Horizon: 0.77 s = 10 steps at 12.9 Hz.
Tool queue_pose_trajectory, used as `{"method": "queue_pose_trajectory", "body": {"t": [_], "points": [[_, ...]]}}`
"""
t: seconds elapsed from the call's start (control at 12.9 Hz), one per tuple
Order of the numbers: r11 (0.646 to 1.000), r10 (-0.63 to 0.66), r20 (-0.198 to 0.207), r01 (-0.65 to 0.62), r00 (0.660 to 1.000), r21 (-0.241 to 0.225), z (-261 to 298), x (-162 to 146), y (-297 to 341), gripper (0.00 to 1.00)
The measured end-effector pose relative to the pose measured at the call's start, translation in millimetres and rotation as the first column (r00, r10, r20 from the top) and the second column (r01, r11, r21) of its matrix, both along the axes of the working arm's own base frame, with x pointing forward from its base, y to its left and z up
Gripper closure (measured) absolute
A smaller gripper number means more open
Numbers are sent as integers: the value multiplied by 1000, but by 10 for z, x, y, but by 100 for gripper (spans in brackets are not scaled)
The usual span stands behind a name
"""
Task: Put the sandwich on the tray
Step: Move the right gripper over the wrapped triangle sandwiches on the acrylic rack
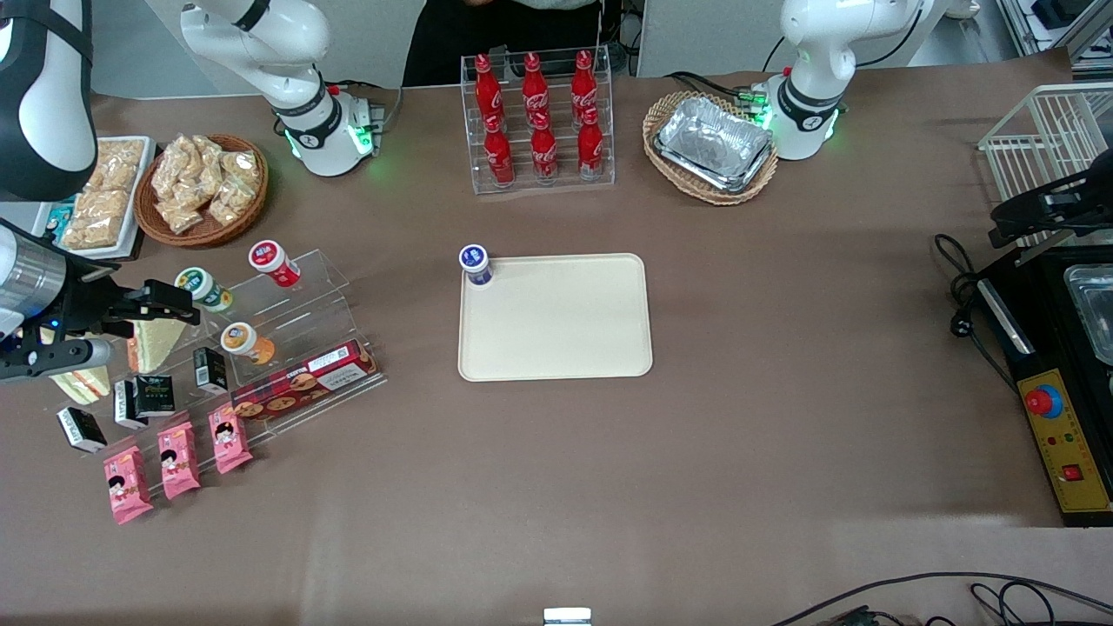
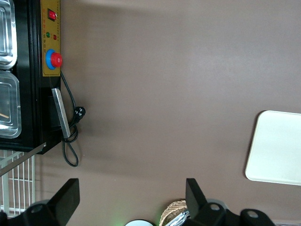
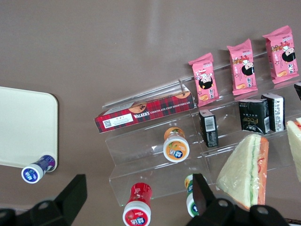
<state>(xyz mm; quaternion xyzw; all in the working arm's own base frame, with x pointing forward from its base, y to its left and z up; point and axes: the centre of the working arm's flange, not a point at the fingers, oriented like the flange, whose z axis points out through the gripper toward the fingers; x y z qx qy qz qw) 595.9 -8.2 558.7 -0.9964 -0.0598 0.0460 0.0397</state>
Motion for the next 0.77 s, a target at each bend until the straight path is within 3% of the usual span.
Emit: {"method": "queue_pose_trajectory", "body": {"t": [0.77], "points": [[1000, -11, 3, 11, 1000, -1, -22, 18, -64, 0]]}}
